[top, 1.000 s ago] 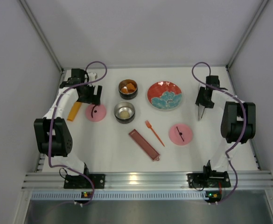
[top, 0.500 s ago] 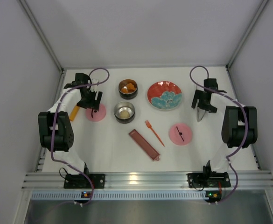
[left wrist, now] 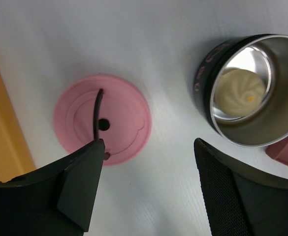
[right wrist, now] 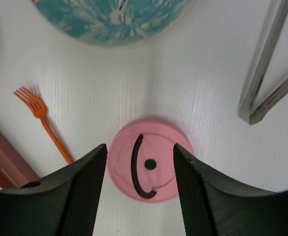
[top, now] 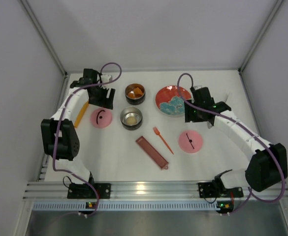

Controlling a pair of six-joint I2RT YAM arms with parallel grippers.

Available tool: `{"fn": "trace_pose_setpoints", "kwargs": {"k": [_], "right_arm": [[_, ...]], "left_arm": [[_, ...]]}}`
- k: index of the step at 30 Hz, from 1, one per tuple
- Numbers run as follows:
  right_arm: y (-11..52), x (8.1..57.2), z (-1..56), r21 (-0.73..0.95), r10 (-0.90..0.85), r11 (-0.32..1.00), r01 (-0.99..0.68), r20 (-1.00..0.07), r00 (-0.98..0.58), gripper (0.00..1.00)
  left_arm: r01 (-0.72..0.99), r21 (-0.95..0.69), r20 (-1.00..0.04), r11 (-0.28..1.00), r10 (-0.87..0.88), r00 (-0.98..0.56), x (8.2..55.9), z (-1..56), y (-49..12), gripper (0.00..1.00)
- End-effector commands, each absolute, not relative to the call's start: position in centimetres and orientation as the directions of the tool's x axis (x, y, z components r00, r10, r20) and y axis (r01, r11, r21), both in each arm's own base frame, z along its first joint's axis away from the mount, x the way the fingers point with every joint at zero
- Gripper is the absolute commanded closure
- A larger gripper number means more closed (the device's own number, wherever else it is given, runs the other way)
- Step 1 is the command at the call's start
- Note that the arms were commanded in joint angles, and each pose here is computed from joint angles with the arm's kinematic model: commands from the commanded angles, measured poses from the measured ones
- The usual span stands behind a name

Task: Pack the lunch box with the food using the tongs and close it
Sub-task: Pick up the box lid from the center of the board.

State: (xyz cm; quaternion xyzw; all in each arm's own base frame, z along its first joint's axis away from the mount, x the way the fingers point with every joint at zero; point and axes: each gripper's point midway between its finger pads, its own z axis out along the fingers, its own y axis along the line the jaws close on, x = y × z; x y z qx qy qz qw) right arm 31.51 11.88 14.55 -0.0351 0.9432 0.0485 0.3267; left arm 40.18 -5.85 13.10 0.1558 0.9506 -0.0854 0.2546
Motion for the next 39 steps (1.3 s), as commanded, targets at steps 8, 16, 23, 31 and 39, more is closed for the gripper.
{"fn": "trace_pose_setpoints", "kwargs": {"k": [8,16,23,31,39], "right_arm": [[13.9,23.6,8.4,0.115,-0.031,0.99,-0.083,-0.391,-0.92,0.27],[13.0,22.9,5.5,0.049,-0.043,0.997,-0.061,-0.319,-0.947,0.66],[12.5,24.0,6.7,0.006,-0.075,0.997,-0.082,-0.356,-0.931,0.91],[14.0,27.5,15.5,0.029,-0.138,0.984,-0.178,-0.514,-0.847,1.0],[21.4,32.6,22.6,0.082,-0.218,0.923,-0.376,-0.694,-0.686,1.0]], "left_arm": [[0.412,-0.134,-0.521,0.901,0.289,-0.803,40.3,14.4,-9.7,0.21],[0.42,-0.125,-0.523,0.899,0.3,-0.798,39.8,14.7,-9.6,0.21],[0.427,-0.115,-0.539,0.897,0.305,-0.786,39.9,15.4,-9.5,0.2],[0.445,-0.129,-0.555,0.886,0.307,-0.773,40.1,16.4,-10.0,0.22],[0.47,-0.196,-0.571,0.86,0.29,-0.768,40.9,15.2,-12.7,0.32]]}}
